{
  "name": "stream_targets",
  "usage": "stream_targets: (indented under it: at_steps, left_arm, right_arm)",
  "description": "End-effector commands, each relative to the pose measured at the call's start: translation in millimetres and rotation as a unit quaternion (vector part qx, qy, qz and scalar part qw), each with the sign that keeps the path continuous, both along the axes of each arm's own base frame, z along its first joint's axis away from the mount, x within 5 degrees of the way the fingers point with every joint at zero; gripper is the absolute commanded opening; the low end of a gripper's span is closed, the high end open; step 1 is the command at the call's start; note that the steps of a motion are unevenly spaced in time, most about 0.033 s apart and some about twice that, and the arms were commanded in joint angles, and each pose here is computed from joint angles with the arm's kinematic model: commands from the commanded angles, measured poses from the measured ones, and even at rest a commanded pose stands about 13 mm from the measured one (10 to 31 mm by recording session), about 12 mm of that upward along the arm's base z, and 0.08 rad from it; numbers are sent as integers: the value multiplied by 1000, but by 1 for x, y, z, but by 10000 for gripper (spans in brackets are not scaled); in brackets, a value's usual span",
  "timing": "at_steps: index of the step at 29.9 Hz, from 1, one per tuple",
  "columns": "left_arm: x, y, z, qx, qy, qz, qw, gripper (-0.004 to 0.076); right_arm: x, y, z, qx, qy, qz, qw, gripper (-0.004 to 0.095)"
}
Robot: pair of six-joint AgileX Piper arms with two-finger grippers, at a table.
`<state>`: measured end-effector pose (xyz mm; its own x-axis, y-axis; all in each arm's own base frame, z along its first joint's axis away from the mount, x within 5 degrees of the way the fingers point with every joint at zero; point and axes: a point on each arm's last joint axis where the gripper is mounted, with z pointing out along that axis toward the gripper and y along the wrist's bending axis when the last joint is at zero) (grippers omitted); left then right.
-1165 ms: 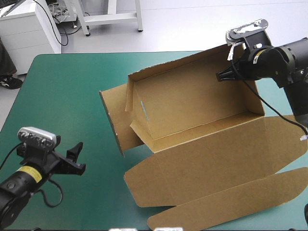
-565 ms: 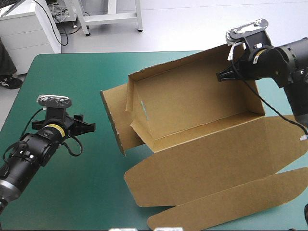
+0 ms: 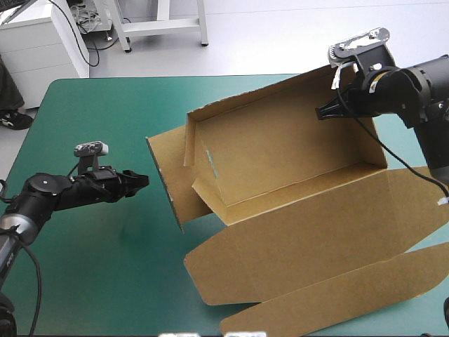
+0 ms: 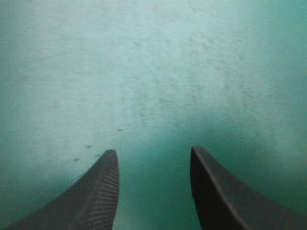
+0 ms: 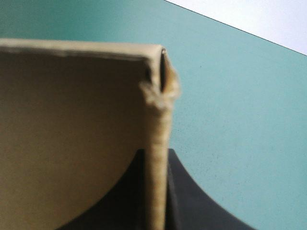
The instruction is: Fold the box
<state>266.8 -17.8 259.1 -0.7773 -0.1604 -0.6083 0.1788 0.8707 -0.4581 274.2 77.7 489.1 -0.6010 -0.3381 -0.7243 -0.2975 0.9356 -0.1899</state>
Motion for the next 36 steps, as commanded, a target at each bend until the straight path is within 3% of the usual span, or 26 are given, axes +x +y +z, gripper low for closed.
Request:
stream_targets:
  at_steps: [1,7,12,19,25,36]
  left_arm:
    - [12,-9,13,-81,-44,-19,996,328]
    - [20,-13,15,-157,-47,-1,987,327]
    - [14,-24,27,-185,-110,-93,972,297]
    - [8,-30,30,-208,-116,-136,962,293]
    - [-5,-39,45,-278,-149,-223,922,293]
    - [-13,-78,57,-338,-156,-261,890,293]
  right_arm:
    - [-16,-6,17,5,-28,-3,1000,-20]
    - [-16,-6,17,4,-29,-3,1000,-20]
    - [-16,-6,18,4,-30,-3,1000,-20]
    - [-8,-4,12,3,-22,-3,1000,-20]
    - [10,3,-2,0,2,-4,1000,-20]
    - [36,12,-22,-5,19,-3,1000,-20]
